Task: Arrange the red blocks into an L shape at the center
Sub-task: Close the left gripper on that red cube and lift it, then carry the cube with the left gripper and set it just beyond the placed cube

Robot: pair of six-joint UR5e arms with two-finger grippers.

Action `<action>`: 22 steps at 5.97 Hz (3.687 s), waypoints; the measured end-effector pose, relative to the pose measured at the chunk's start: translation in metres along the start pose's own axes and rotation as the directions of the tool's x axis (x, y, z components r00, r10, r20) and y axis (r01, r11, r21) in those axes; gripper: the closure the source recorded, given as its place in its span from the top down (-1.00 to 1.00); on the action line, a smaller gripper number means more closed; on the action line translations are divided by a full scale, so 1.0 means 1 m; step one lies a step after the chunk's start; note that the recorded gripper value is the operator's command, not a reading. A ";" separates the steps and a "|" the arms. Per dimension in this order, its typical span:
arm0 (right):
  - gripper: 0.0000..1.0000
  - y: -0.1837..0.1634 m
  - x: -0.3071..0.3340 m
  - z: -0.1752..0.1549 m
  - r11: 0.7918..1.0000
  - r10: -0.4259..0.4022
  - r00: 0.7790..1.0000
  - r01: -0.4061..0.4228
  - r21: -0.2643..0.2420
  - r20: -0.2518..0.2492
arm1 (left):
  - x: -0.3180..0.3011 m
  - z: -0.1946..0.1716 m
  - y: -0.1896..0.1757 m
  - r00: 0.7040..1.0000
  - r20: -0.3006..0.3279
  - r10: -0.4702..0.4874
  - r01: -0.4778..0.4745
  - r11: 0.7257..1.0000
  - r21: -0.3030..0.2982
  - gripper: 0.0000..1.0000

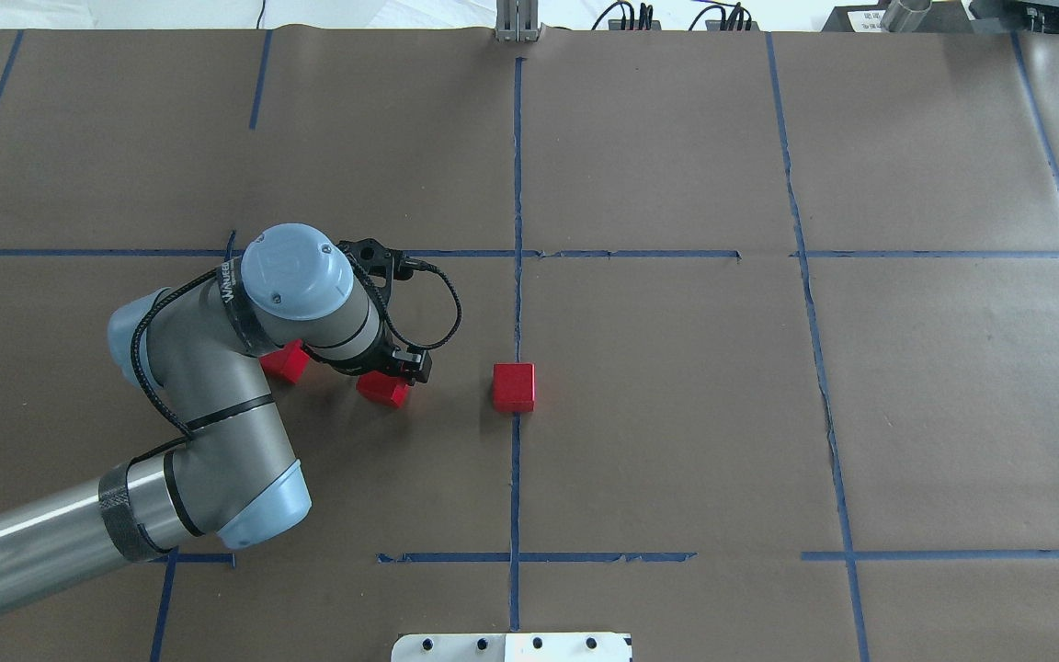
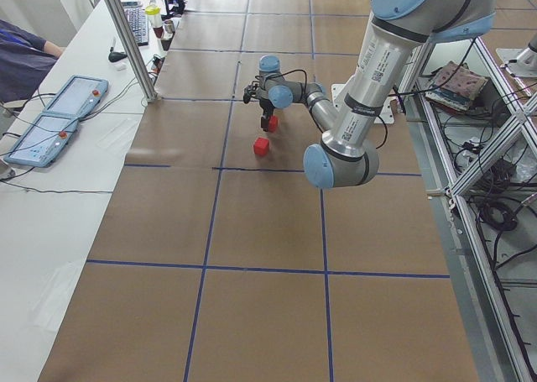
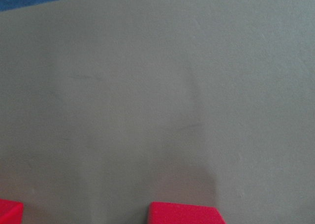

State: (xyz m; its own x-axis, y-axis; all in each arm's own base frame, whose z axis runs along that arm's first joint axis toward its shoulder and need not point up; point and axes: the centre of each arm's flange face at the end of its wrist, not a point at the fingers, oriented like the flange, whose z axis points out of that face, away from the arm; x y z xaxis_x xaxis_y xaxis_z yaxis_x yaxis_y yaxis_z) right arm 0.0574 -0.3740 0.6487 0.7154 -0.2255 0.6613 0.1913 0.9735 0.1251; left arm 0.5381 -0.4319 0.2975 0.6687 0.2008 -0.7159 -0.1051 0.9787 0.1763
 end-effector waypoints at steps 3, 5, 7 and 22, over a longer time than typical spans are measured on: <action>1.00 -0.001 0.000 0.000 1.000 0.000 1.000 0.000 0.001 0.000 | 0.010 -0.014 -0.014 1.000 -0.009 -0.024 0.024 1.000 0.020 -0.93; 1.00 -0.001 -0.001 -0.001 1.000 -0.001 1.000 0.001 0.002 0.000 | 0.051 -0.018 -0.054 0.995 -0.017 -0.101 0.102 0.994 0.034 -0.93; 1.00 -0.002 -0.001 -0.001 1.000 -0.001 1.000 0.001 0.002 0.000 | 0.100 -0.017 -0.086 0.987 -0.018 -0.161 0.162 0.986 0.032 -0.92; 1.00 -0.003 0.000 -0.001 1.000 0.001 1.000 -0.001 0.000 -0.002 | 0.153 0.006 -0.074 0.983 -0.003 -0.185 0.185 0.983 -0.018 -0.70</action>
State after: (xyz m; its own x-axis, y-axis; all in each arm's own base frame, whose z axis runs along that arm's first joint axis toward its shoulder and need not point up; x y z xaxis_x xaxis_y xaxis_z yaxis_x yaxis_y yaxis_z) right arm 0.0575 -0.3767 0.6476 0.7169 -0.2243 0.6601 0.1904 0.9738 0.1240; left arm 0.6523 -0.4744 0.1790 0.6747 0.0162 -0.7379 0.0071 0.9996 0.0285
